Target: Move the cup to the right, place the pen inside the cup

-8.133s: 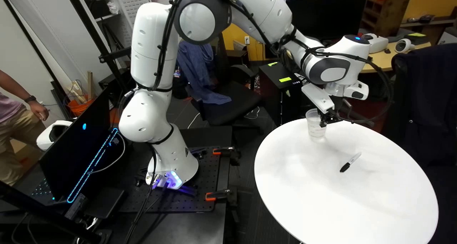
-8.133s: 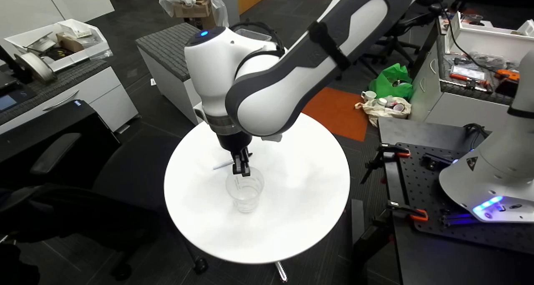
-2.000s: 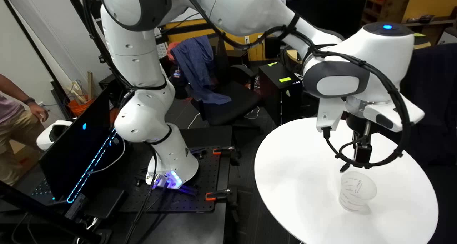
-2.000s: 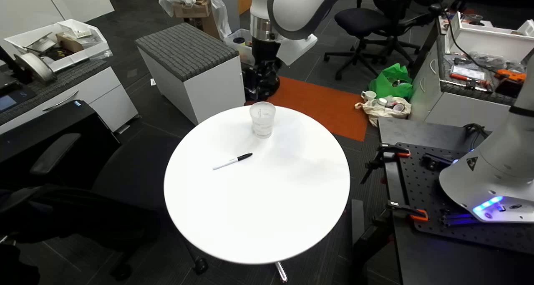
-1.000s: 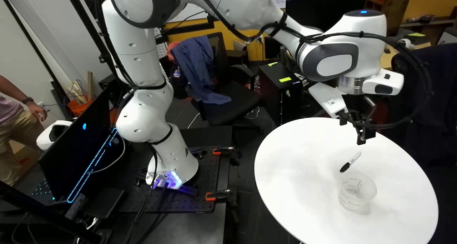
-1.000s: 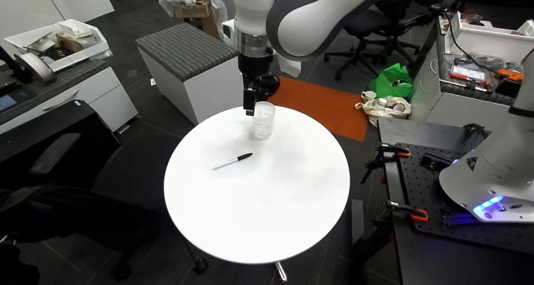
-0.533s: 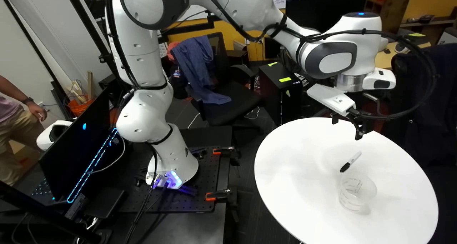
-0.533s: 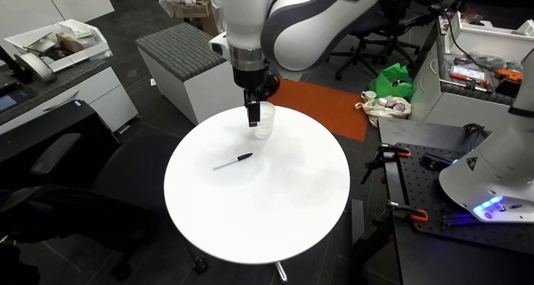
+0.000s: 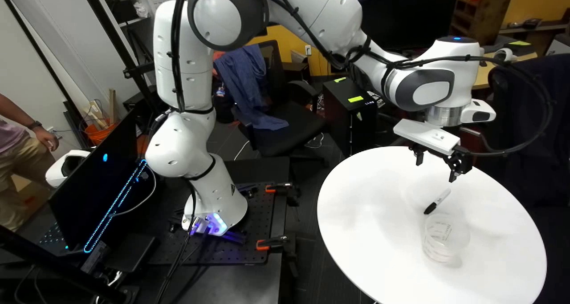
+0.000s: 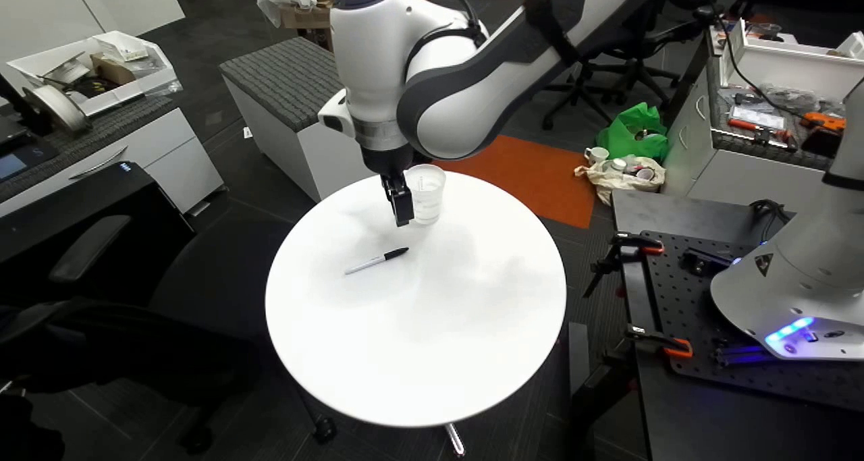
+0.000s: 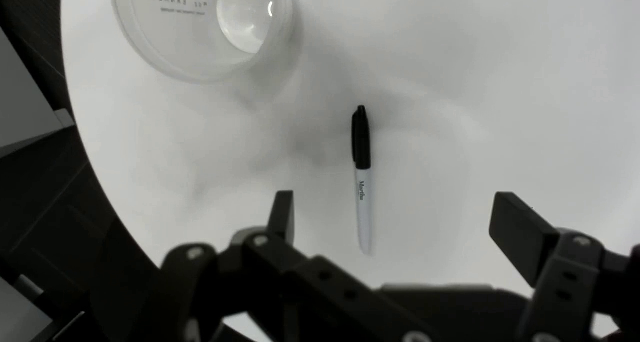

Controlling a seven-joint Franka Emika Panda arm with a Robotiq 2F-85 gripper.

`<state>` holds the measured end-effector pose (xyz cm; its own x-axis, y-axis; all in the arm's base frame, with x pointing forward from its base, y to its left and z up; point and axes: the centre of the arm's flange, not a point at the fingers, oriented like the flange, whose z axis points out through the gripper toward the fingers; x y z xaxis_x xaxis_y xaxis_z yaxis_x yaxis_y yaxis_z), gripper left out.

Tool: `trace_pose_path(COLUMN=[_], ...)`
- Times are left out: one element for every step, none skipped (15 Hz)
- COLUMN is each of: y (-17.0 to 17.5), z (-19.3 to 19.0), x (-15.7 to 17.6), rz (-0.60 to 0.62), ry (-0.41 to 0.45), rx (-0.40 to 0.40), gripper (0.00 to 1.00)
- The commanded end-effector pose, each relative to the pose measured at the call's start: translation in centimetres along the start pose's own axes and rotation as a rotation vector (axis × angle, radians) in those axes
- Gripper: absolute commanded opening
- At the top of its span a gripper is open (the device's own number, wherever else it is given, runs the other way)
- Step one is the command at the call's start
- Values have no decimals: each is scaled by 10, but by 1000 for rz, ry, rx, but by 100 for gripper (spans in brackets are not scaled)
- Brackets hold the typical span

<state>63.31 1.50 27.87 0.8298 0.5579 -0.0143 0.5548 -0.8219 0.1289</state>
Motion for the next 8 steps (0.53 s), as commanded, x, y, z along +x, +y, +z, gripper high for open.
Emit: trace_pose_path(y=[5, 4, 4, 3, 3, 4, 4, 5], z=[14, 18, 24, 29, 35, 40, 44, 50], x=[22, 24, 26, 28, 29, 30, 31, 33], rz=[-82, -98, -115, -130, -145, -158, -170, -180], ry=[-8, -8, -7, -5, 0, 3, 6, 9], rx=[35, 43, 49, 55, 57, 62, 68, 73], gripper=[100, 100, 100, 100, 100, 100, 100, 100])
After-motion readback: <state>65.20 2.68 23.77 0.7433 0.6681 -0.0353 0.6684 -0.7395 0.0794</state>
